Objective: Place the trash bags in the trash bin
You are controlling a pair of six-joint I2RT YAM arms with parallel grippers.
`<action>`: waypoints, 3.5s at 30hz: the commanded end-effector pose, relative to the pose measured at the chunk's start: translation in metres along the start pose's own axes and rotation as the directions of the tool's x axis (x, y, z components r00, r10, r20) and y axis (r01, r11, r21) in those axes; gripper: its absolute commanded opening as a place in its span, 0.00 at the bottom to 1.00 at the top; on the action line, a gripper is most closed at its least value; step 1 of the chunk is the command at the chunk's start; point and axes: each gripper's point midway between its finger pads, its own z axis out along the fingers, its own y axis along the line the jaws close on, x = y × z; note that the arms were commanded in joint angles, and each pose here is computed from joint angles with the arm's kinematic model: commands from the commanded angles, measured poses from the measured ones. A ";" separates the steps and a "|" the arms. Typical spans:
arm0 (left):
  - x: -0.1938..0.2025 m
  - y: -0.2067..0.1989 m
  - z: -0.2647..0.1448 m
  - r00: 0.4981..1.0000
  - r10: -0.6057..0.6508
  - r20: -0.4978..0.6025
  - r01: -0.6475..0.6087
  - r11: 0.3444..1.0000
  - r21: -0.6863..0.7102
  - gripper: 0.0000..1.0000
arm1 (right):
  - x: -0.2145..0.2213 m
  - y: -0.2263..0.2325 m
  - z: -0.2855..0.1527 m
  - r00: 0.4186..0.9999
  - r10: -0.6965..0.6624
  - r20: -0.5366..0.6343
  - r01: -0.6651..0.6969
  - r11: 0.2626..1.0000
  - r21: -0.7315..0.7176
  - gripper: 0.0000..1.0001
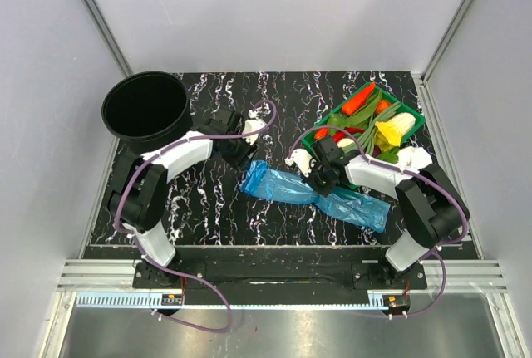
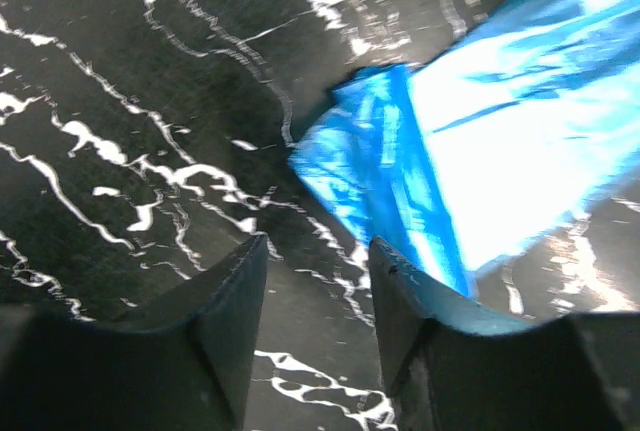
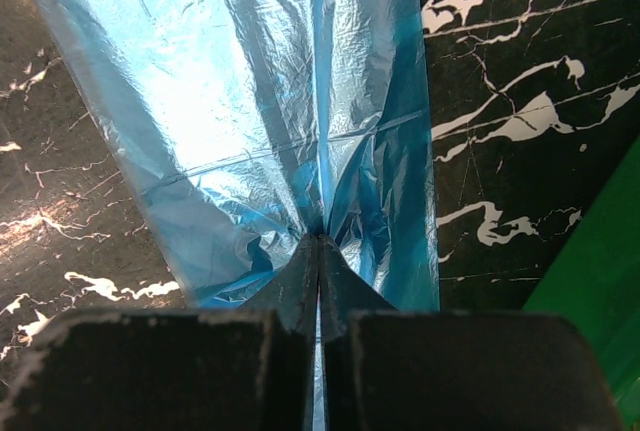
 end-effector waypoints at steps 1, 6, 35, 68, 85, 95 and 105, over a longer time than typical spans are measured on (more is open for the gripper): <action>-0.034 -0.041 -0.028 0.993 -0.006 0.117 -0.016 0.983 0.182 0.53 | 0.056 0.004 0.008 0.978 0.012 -0.209 -0.011 1.000 0.005 0.00; -0.026 -0.060 -0.015 0.996 0.028 0.082 -0.042 0.983 0.176 0.60 | 0.054 0.005 0.010 0.976 0.020 -0.217 -0.022 1.000 -0.008 0.00; 0.008 0.001 0.020 0.992 0.103 -0.070 -0.122 0.921 -0.371 0.66 | 0.072 0.010 -0.002 0.957 0.033 -0.287 -0.034 0.999 0.002 0.00; 0.035 0.042 -0.020 0.992 0.060 -0.110 -0.096 0.928 -0.360 0.66 | 0.086 0.006 -0.010 0.930 0.070 -0.362 -0.041 0.995 0.088 0.00; 0.043 0.066 -0.039 0.996 0.009 -0.088 -0.042 0.923 -0.383 0.66 | 0.091 0.004 -0.020 0.920 0.071 -0.386 -0.030 0.993 0.113 0.00; 0.025 0.063 -0.054 1.000 -0.024 -0.008 0.021 0.948 -0.316 0.66 | 0.075 0.008 -0.030 0.936 0.094 -0.338 -0.065 0.993 0.095 0.00; -0.028 0.007 -0.061 0.986 -0.097 0.137 0.096 0.995 0.016 0.67 | 0.008 0.006 -0.043 0.978 0.128 -0.165 -0.124 0.992 0.035 0.09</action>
